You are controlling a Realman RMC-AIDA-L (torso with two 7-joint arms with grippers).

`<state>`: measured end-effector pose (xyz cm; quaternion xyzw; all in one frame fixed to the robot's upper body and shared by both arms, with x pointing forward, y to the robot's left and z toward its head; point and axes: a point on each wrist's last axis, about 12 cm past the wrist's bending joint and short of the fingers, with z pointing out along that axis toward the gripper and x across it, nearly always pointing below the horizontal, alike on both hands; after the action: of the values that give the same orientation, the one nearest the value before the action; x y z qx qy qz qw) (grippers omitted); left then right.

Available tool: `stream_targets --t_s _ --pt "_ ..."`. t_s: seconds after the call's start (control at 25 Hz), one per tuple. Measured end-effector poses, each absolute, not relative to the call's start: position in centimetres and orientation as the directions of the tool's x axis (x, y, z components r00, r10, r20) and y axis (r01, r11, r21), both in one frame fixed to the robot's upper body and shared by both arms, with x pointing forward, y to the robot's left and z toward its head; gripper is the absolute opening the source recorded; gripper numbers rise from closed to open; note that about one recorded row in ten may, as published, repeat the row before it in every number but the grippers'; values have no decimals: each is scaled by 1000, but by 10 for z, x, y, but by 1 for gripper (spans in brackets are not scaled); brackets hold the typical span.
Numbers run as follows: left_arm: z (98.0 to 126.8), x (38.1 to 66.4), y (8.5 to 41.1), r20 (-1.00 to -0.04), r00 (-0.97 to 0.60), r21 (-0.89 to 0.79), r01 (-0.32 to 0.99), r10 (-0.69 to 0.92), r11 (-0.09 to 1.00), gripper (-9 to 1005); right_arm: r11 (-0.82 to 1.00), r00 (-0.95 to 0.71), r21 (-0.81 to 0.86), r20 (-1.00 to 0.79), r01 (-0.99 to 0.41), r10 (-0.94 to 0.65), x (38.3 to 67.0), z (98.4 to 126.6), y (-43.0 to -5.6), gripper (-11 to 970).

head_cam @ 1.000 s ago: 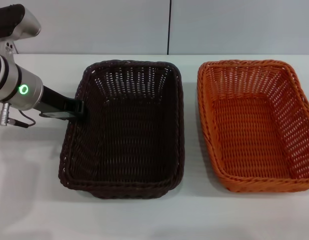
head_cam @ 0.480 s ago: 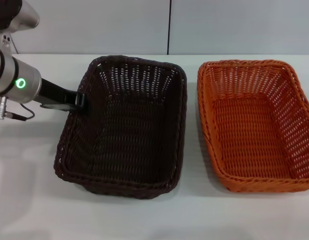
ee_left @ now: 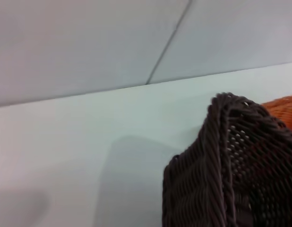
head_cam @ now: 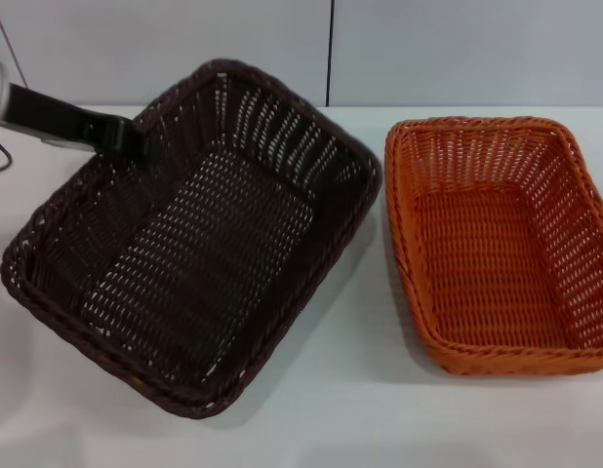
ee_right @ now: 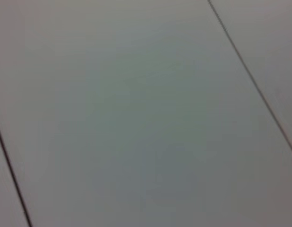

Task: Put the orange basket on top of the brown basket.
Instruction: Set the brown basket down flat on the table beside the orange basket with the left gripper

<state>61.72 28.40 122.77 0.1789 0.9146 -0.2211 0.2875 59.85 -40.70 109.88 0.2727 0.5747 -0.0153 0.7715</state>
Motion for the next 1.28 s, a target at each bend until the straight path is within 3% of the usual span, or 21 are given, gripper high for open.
stream_targets --t_s 0.4,0.8,1.0,1.08,1.28 --pt "1240 628 280 -616 -710 -267 597 343 757 210 838 353 420 -887 348 298 595 1098 -410 578" --pt "1231 630 252 -639 -494 -116 820 590 560 222 834 352 431 -883 345 310 594 1095 -408 578" --pt "1229 630 243 -635 -441 -91 858 634 506 229 826 357 452 -873 336 332 592 1093 -409 578" --pt "1226 629 221 -644 -340 -66 917 685 393 231 823 355 454 -873 340 335 589 1091 -409 578" --pt "1221 631 192 -645 -212 -8 962 734 271 237 815 352 469 -868 342 351 584 1086 -408 578"
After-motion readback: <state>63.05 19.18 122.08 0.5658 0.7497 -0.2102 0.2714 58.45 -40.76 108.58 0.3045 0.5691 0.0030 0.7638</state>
